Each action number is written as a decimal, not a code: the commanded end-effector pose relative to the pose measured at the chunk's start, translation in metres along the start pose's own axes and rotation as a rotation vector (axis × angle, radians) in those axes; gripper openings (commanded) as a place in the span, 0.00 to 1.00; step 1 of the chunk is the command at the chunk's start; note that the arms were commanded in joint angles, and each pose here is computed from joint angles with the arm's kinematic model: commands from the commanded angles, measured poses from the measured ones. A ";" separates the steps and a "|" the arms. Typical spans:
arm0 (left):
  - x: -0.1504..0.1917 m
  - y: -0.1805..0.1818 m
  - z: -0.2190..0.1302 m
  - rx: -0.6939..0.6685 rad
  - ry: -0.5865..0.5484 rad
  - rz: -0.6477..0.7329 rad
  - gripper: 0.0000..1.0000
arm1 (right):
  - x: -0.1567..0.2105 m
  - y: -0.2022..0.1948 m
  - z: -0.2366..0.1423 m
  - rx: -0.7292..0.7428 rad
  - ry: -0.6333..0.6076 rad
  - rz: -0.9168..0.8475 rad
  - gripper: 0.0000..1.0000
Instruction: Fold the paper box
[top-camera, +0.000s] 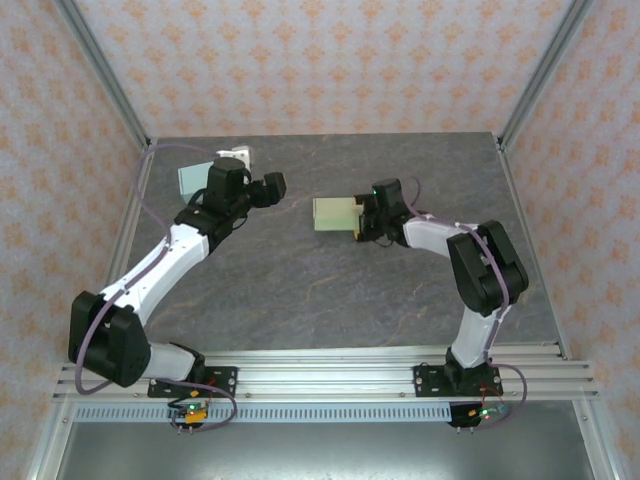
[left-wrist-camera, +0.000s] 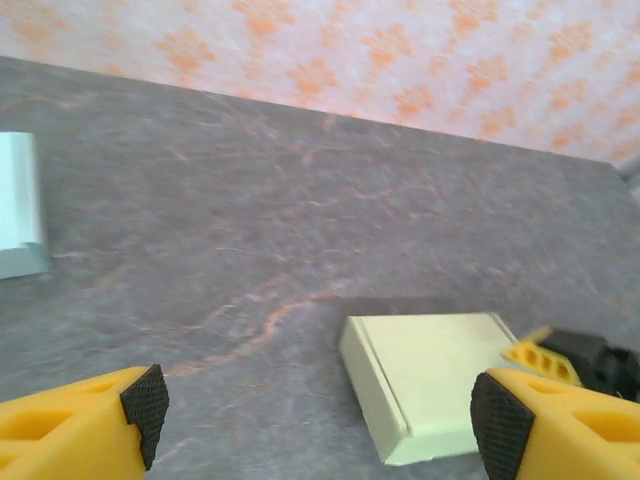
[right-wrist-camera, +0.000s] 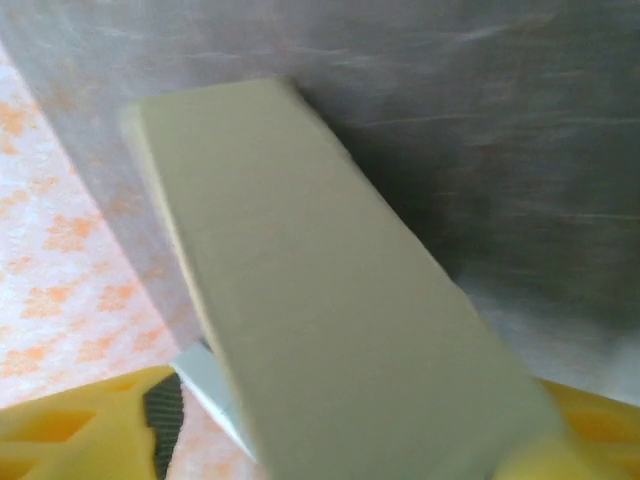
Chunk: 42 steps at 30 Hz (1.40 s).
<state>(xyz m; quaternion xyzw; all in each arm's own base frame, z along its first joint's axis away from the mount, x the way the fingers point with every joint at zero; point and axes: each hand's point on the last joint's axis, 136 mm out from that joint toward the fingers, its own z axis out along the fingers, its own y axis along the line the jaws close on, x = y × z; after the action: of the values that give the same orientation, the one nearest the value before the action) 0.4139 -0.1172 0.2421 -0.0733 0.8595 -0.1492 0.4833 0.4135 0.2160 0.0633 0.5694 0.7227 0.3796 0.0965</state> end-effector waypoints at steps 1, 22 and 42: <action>0.009 0.055 -0.011 -0.250 0.006 0.058 0.86 | -0.005 -0.001 -0.037 -0.063 -0.104 0.001 0.89; 0.022 0.153 -0.077 -0.512 -0.211 0.241 1.00 | -0.098 0.107 -0.286 -0.040 -1.196 -1.382 0.99; 0.074 0.188 -0.011 -0.442 -0.259 0.190 1.00 | -0.188 -0.015 -0.150 0.030 -0.927 -1.361 0.99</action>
<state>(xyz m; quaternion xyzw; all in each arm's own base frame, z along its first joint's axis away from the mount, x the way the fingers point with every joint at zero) 0.3469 0.0475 0.0940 -0.1160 0.8430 0.1114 0.5133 0.3554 -0.0290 0.0867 0.1233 0.8252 -0.0765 0.5458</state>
